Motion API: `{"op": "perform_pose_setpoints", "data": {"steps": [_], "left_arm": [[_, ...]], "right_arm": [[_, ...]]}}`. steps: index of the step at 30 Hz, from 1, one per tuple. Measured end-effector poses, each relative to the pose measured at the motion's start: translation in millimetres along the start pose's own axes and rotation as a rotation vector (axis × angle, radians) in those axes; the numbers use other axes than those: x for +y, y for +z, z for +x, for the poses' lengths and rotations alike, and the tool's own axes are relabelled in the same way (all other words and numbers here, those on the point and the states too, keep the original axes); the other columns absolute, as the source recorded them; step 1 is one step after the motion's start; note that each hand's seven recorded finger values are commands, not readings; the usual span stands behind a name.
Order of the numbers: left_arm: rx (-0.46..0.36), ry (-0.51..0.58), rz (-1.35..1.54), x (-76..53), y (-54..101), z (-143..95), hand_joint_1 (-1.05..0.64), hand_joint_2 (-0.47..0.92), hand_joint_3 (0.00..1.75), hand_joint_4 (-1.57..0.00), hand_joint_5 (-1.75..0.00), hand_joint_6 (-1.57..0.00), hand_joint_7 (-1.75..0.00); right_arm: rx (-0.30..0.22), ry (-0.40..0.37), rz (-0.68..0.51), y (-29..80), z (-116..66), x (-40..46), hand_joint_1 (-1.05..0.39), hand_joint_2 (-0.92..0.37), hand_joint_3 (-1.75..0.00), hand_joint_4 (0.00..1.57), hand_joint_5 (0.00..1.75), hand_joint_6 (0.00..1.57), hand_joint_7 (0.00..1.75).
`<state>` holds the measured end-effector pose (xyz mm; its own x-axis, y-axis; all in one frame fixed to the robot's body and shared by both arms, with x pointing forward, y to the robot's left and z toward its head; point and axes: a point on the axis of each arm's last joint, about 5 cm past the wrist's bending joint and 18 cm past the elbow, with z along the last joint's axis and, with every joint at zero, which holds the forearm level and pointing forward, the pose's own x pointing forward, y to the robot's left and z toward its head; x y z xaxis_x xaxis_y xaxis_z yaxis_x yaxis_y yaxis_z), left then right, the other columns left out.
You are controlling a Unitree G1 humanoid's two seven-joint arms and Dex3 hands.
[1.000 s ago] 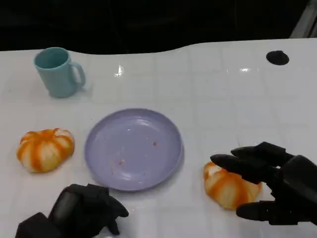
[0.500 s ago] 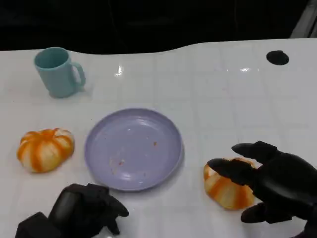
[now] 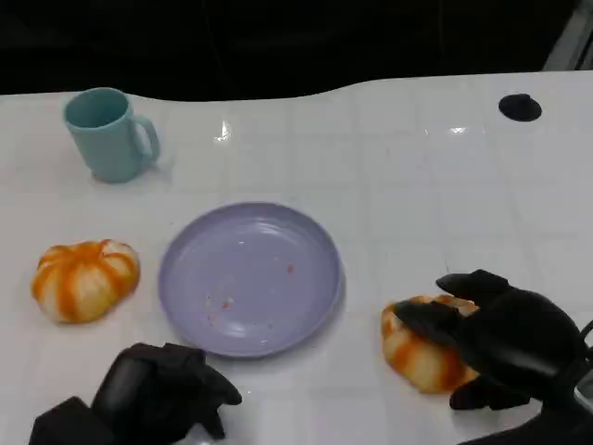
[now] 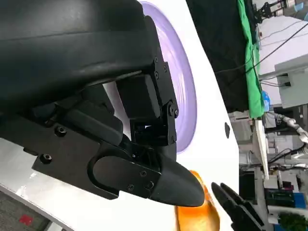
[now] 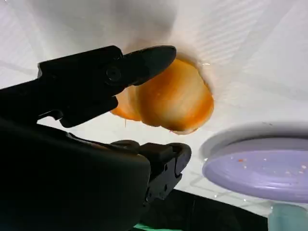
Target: Grasp the bread from the table and place it into the plate.
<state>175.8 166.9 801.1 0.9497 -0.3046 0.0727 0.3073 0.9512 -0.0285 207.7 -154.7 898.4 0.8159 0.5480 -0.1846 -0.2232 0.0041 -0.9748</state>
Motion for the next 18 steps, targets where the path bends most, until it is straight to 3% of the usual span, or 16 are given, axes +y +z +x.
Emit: {"op": "perform_pose_setpoints", "data": {"steps": [4, 6, 7, 8, 9, 10, 11, 13, 14, 18], "left_arm": [[-0.001, 0.000, 0.001, -0.1, 0.0, 0, -1.05, 0.92, 0.15, -1.26, -1.11, -1.41, -0.52], [0.000, 0.003, 0.001, -0.2, 0.0, 0, -1.05, 0.92, 0.15, -1.26, -1.11, -1.41, -0.52], [0.000, 0.004, 0.003, -0.2, 0.1, 0, -1.05, 0.92, 0.15, -1.26, -1.11, -1.41, -0.52], [0.000, 0.003, 0.004, -0.3, 0.1, 0, -1.05, 0.92, 0.15, -1.26, -1.11, -1.41, -0.52], [0.000, 0.003, 0.006, -0.5, 0.2, 0, -1.05, 0.92, 0.15, -1.26, -1.11, -1.41, -0.52], [0.000, 0.004, 0.008, -0.5, 0.3, 0, -1.05, 0.92, 0.16, -1.26, -1.11, -1.41, -0.52], [-0.001, 0.003, 0.009, -0.6, 0.4, 0, -1.05, 0.92, 0.16, -1.26, -1.11, -1.41, -0.52], [-0.001, -0.002, 0.015, -0.9, 0.8, 1, -1.05, 0.92, 0.16, -1.26, -1.11, -1.41, -0.52], [-0.002, -0.003, 0.015, -1.1, 0.9, 1, -1.05, 0.92, 0.16, -1.26, -1.11, -1.41, -0.52], [-0.005, -0.004, 0.016, -1.3, 1.1, 1, -1.05, 0.92, 0.16, -1.25, -1.11, -1.40, -0.52]], "right_arm": [[0.004, 0.015, -0.007, -1.6, 5.8, 5.4, -0.59, -0.92, -0.05, 0.08, 0.24, 0.26, 0.02], [-0.001, 0.022, -0.010, -1.4, 8.3, 7.7, -0.52, -0.92, -0.08, 0.18, 0.26, 0.33, 0.04], [-0.005, 0.032, -0.011, -1.6, 10.0, 9.1, -0.44, -0.92, -0.11, 0.35, 0.34, 0.45, 0.08], [-0.009, 0.035, -0.003, -2.3, 11.3, 10.2, -0.36, -0.92, -0.20, 0.66, 0.52, 0.71, 0.15], [-0.015, 0.028, 0.013, -3.7, 12.6, 11.4, -0.33, -0.92, -0.25, 0.78, 0.69, 0.87, 0.16], [-0.023, 0.009, 0.033, -4.8, 13.9, 12.7, -0.29, -0.92, -0.30, 0.85, 1.00, 1.03, 0.23], [-0.032, -0.016, 0.050, -5.8, 15.4, 14.1, -0.26, -0.92, -0.35, 0.83, 1.44, 0.99, 0.73], [-0.052, -0.085, 0.076, -7.6, 18.4, 16.7, -0.25, -0.89, -0.47, 0.83, 1.67, 0.78, 1.36], [-0.058, -0.119, 0.093, -8.2, 19.5, 19.2, -0.26, -0.88, -0.53, 0.81, 1.71, 0.69, 1.50], [-0.078, -0.185, 0.126, -7.5, 20.6, 26.5, -0.26, -0.86, -0.60, 0.79, 1.74, 0.66, 1.53]]}}
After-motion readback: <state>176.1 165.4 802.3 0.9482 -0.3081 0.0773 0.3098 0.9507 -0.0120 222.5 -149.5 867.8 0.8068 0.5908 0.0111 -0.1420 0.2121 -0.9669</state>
